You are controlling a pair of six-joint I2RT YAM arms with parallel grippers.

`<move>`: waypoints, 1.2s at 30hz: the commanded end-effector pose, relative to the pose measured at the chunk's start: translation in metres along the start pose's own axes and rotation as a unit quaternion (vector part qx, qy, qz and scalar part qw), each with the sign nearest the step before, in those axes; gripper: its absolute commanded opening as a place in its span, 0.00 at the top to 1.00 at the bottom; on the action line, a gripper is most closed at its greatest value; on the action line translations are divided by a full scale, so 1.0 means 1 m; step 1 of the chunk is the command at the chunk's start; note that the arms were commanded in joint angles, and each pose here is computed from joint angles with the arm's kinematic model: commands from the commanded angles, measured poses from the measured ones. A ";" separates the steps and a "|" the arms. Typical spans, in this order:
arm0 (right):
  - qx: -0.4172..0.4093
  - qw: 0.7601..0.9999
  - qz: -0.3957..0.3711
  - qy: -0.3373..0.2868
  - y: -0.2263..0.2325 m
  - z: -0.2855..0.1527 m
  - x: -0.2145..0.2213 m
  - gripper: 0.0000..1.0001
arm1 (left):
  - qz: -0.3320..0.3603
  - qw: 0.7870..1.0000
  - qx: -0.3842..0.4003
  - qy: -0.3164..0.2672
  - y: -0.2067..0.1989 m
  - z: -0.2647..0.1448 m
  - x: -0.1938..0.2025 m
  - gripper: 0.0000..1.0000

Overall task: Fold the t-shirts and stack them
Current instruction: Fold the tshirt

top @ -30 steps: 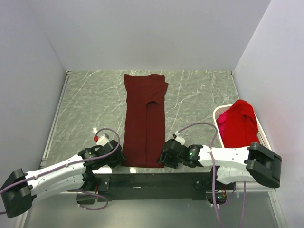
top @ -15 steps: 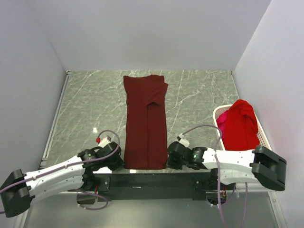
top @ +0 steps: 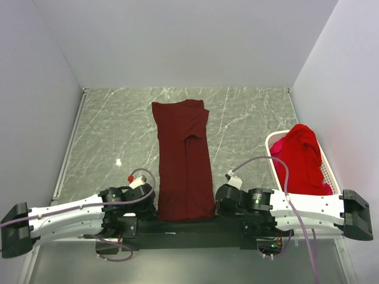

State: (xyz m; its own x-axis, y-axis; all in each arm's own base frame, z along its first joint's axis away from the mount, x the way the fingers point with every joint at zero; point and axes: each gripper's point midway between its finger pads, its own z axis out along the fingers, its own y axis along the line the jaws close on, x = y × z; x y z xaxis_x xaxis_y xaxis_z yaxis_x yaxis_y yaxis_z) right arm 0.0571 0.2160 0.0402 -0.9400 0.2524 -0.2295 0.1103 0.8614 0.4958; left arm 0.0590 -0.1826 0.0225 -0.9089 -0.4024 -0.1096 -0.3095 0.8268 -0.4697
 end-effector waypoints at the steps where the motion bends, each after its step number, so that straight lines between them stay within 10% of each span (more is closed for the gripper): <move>1: 0.030 0.998 -0.012 -0.044 0.002 -0.011 -0.018 1.00 | -0.001 1.000 0.007 -0.018 -0.026 -0.016 -0.005 0.99; 15: 0.052 0.982 -0.081 -0.165 0.081 -0.009 -0.193 1.00 | 0.010 0.972 0.061 -0.227 -0.136 -0.047 -0.196 0.99; 33: 0.090 0.981 -0.062 -0.161 0.106 0.072 -0.340 0.99 | 0.007 0.968 0.066 -0.241 -0.168 0.024 -0.347 0.99; 34: 0.092 0.981 -0.057 -0.160 0.102 0.075 -0.345 0.93 | 0.004 0.972 0.055 -0.230 -0.163 0.037 -0.350 0.85; 36: 0.102 0.981 -0.055 -0.157 0.099 0.081 -0.354 0.48 | 0.007 0.972 0.059 -0.226 -0.163 0.041 -0.361 0.53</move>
State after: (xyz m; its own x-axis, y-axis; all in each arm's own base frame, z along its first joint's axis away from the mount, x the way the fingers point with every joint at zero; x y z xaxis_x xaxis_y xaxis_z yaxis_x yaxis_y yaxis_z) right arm 0.4069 0.2506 0.0939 -0.8204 0.2497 -0.5143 0.1121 0.9524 0.2835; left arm 0.4202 -0.1788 0.0819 -0.6937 -0.5673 -0.4438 -0.3328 0.7989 -0.5010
